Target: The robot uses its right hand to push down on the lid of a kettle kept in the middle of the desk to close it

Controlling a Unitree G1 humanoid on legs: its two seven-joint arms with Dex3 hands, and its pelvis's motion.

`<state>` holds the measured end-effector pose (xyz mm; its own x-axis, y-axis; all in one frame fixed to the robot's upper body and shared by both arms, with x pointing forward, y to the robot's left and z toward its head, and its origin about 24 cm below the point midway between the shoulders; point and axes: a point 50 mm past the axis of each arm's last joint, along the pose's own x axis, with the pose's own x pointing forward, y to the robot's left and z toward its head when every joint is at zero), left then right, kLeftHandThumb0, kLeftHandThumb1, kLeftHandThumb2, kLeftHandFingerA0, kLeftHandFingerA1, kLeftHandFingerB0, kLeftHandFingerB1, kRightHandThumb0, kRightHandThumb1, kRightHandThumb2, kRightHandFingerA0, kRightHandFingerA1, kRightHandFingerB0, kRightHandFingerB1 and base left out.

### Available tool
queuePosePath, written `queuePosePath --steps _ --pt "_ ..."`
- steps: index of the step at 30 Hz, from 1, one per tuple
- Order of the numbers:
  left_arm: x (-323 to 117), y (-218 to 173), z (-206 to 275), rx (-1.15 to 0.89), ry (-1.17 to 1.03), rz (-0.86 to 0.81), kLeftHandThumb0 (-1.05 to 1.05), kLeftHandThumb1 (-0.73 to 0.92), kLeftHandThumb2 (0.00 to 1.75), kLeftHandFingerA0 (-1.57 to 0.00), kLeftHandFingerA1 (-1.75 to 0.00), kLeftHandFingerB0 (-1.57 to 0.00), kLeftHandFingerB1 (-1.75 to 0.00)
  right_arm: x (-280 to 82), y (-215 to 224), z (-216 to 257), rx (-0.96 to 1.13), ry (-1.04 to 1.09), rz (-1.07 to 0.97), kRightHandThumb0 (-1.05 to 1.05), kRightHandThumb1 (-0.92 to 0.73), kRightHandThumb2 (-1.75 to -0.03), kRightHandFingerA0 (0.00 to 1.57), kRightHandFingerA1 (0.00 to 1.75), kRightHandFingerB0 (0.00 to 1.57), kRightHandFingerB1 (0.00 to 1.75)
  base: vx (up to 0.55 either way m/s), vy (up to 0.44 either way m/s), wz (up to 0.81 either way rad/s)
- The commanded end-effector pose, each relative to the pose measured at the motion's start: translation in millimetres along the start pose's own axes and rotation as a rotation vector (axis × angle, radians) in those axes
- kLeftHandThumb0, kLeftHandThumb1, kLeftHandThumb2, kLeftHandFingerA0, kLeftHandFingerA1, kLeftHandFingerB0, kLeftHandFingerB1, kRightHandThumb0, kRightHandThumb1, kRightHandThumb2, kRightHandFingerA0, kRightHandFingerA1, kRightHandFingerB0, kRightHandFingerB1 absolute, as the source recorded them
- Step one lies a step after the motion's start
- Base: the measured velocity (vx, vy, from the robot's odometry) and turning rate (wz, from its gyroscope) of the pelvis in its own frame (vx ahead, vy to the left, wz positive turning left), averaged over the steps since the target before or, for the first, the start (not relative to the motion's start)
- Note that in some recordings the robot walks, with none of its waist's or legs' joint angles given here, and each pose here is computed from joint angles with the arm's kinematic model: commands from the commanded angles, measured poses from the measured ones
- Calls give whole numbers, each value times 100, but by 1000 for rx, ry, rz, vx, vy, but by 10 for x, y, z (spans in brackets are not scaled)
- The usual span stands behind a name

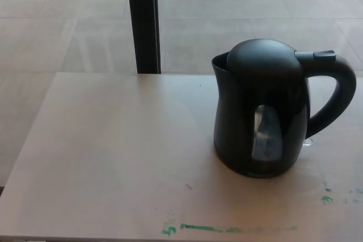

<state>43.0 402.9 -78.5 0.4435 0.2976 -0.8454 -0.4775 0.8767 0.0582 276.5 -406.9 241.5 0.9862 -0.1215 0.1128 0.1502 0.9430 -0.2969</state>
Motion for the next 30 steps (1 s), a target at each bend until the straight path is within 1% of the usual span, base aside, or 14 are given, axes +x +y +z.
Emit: queuePosePath --steps 1,5,6,7,9,10,19,20,21,23,24,25,26,30 --pt "-56 99 17 13 -7 19 -69 66 61 -52 -50 -32 -33 -850 -309 -759 238 35 -270 -96 -86 -67 16 59 16 49 0 0 0" --pt "-34 66 3 -23 -11 22 -68 65 60 -54 -49 -33 -33 -1196 -238 -1152 317 67 -410 -39 -42 -106 1 52 0 51 0 0 0" --pt "-35 66 11 -23 -13 20 -68 65 60 -54 -56 -31 -33 -1296 -207 -1284 351 91 -451 -83 -91 -67 12 35 10 26 0 0 0" --pt "-35 63 23 -22 -16 12 -67 66 60 -54 -56 -30 -32 -1494 -147 -1517 400 141 -534 -78 -69 -111 7 48 0 33 0 0 0" --pt "-29 57 24 -19 -14 18 -79 57 90 -52 -62 -25 -44 -1621 -109 -1679 396 193 -621 -37 -47 -109 1 49 0 49 0 0 0" --pt "-29 58 26 -17 -14 16 -69 52 90 -47 -61 -23 -46 -1653 -94 -1714 434 196 -642 -83 -88 -67 23 34 16 26 0 0 0" --pt "-20 41 42 -16 -18 6 -70 52 89 -49 -62 -28 -47 -2050 172 -2196 557 349 -798 -83 -92 -71 24 35 14 27 0 0 0" --pt "-19 39 46 -2 -16 9 -68 66 60 -54 -54 -34 -34 -2068 201 -2210 556 349 -798 -82 -92 -73 23 37 12 27 0 0 0" --pt "-14 28 49 -1 -22 2 -67 67 60 -49 -49 -33 -33 -2084 227 -2231 560 367 -789 -81 -72 -108 16 48 7 36 0 0 0" --pt "-11 20 58 -3 -25 -3 -67 68 61 -50 -50 -33 -33 -2094 256 -2241 562 377 -775 -82 -92 -70 24 35 12 24 0 0 0" --pt "-2 10 60 -5 -18 4 -69 53 91 -47 -60 -25 -46 -2107 277 -2251 551 387 -759 -83 -73 -110 14 47 3 35 0 0 0" --pt "5 3 74 -11 -21 7 -66 67 61 -54 -52 -34 -34 -2119 318 -2267 508 404 -748 -85 -72 -110 16 47 7 37 0 0 0" --pt "9 -3 83 -3 -24 5 -67 68 61 -52 -50 -34 -33 -2133 349 -2287 457 430 -734 -86 -92 -72 25 34 12 27 0 0 0" --pt "11 2 100 6 -25 10 -77 57 91 -51 -61 -25 -45 -2176 407 -2322 457 443 -726 -82 -92 -71 22 34 11 25 0 0 0"
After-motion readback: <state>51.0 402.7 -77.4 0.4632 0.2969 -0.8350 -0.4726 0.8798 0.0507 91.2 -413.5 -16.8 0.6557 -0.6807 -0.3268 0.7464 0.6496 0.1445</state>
